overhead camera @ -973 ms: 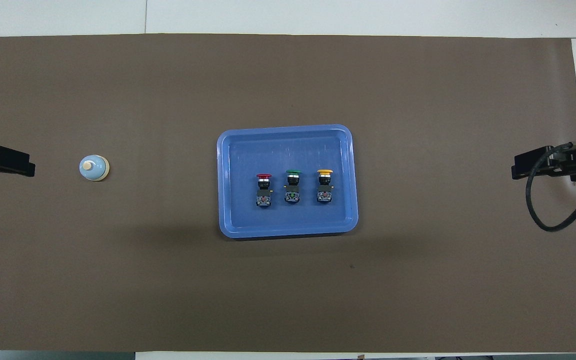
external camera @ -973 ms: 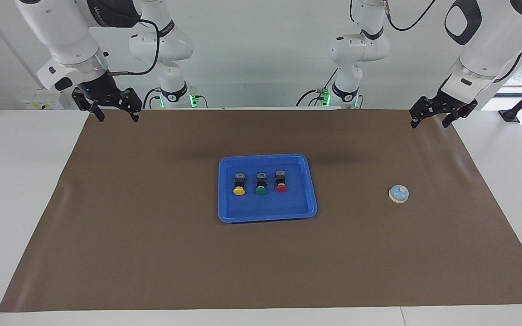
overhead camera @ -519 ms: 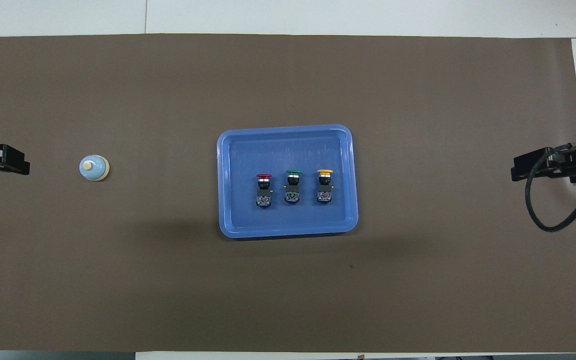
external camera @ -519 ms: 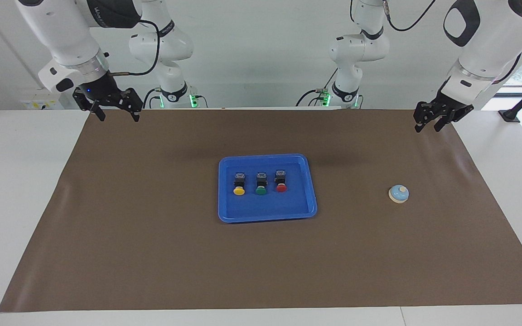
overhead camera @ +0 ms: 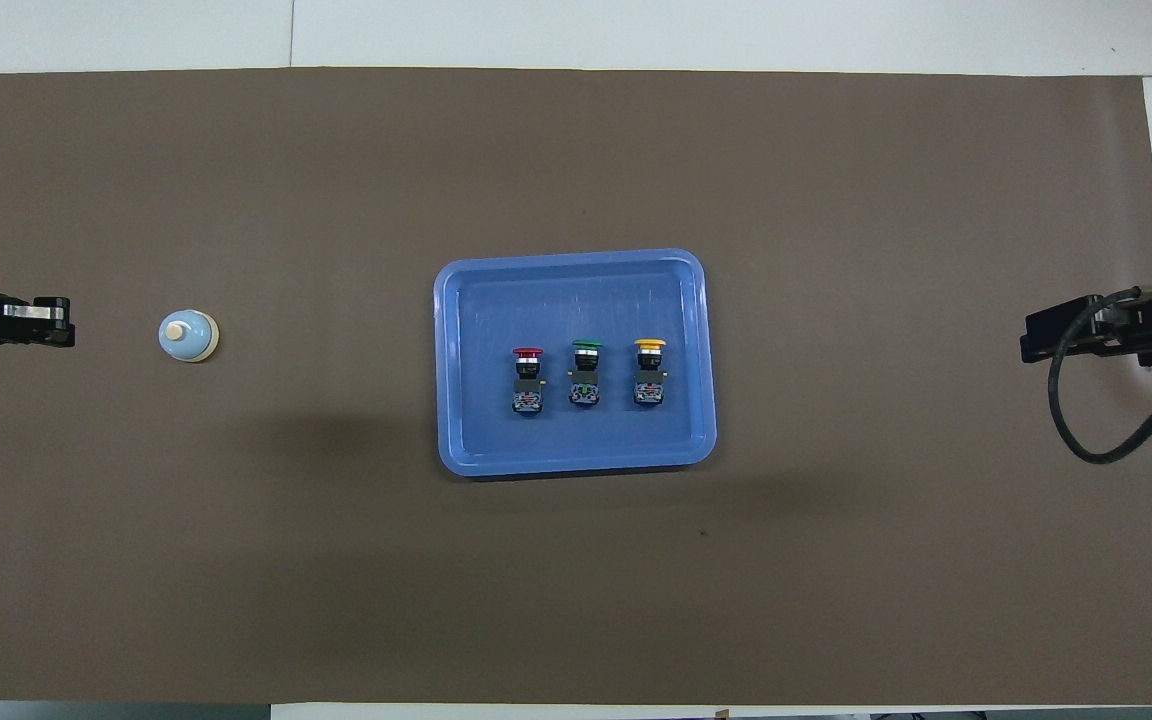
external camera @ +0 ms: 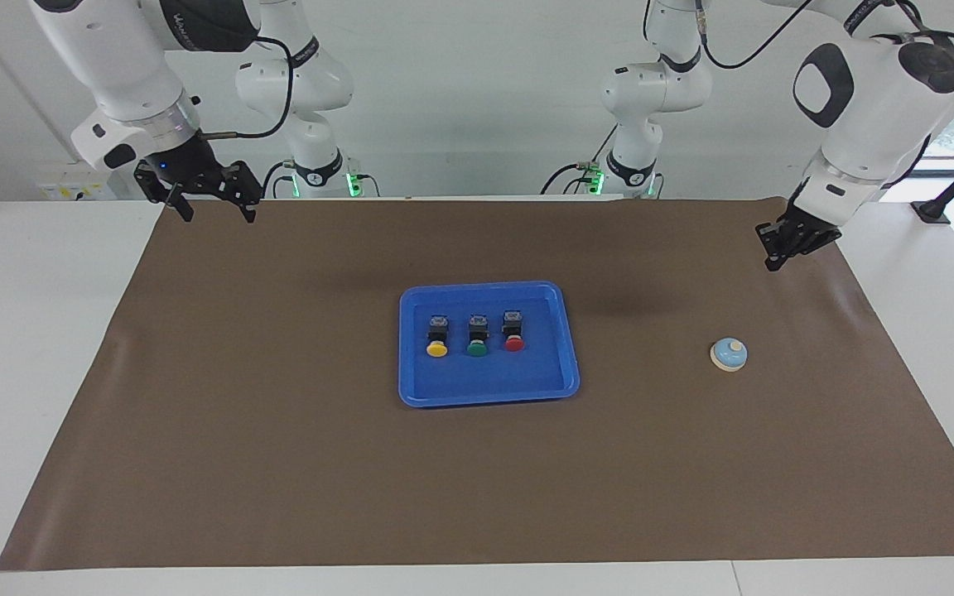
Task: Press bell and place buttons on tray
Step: 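Move the left gripper over the bell and press down on it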
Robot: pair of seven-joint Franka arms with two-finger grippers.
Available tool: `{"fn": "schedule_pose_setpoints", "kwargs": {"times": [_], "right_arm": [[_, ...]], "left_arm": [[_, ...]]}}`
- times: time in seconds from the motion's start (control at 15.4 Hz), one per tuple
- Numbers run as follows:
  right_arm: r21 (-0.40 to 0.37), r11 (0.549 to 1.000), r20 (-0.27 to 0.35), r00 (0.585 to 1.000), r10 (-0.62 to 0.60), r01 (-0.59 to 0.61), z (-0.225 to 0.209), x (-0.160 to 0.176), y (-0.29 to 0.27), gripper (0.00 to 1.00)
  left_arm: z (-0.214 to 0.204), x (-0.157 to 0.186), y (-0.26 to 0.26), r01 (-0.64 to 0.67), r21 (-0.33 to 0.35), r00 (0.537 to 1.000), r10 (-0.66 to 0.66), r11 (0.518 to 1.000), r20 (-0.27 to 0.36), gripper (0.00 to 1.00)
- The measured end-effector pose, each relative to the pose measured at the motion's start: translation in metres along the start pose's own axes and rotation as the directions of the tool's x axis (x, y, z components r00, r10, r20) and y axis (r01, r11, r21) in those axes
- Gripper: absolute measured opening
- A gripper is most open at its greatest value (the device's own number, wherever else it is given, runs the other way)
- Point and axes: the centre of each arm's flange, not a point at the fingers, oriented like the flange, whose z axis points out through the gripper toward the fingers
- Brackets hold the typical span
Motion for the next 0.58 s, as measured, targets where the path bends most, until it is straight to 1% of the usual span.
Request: {"fn": "schedule_pose_setpoints", "kwargs": {"times": [0.26,0.45,0.58], "right_arm": [[0.0,1.0,0.0,1.0,0.0,0.0,0.0,0.0,0.0,1.0],[0.0,1.0,0.0,1.0,0.0,0.0,0.0,0.0,0.0,1.0],[0.0,1.0,0.0,1.0,0.0,0.0,0.0,0.0,0.0,1.0]], "left_arm": [[0.055,0.016,-0.001,0.001,0.0,1.0,-0.001,1.0,0.01,0.01],[0.103,0.036,-0.005,0.005,0.001,1.0,-0.005,1.0,-0.002,0.01],[0.127,0.042,-0.007,0.009,0.002,1.0,-0.009,1.0,-0.016,0.01]]}}
